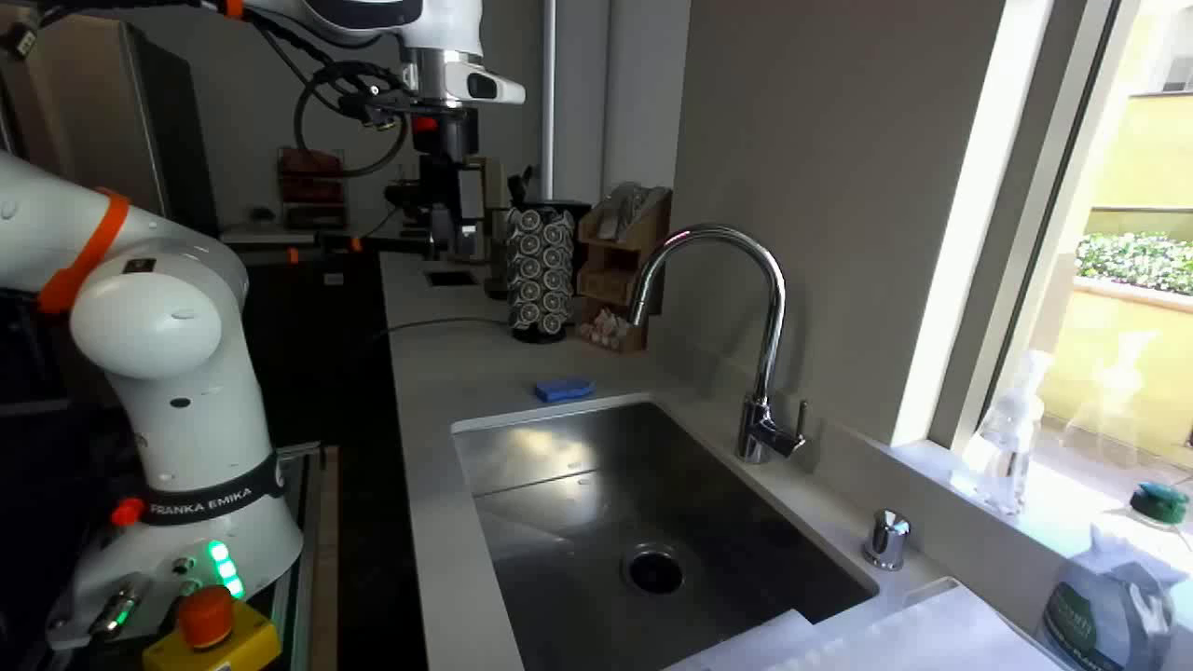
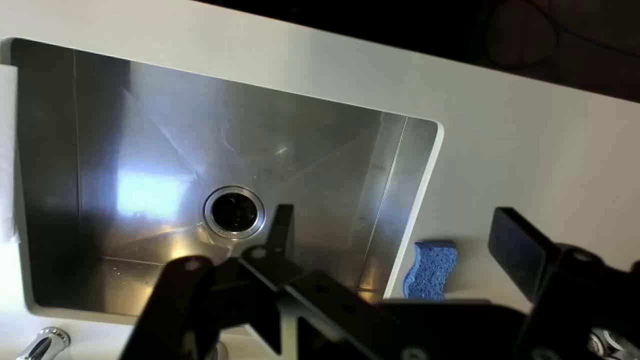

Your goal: Remove the bottle from the window sill

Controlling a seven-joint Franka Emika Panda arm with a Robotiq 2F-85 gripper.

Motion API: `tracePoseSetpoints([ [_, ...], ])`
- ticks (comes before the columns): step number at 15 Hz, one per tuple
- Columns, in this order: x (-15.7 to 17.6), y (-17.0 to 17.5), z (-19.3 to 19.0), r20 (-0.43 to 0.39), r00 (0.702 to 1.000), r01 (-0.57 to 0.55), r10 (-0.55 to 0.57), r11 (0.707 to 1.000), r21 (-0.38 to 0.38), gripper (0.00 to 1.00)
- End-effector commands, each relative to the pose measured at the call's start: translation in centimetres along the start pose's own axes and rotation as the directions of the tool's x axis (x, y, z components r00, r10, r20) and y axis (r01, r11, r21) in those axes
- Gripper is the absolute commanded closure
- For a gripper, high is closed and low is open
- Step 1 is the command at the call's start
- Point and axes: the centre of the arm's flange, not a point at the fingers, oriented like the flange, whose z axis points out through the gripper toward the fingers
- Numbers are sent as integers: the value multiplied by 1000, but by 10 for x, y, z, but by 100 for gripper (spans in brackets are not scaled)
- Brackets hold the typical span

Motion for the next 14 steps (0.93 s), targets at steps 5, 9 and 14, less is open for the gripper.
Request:
tracePoseSetpoints([
  [5,0,0,0,0,1000,0,0,1000,0,0],
  [9,20,24,2,-54,994,-98,94,992,-82,0],
  [14,81,96,3,-275,941,-253,199,952,-175,0],
])
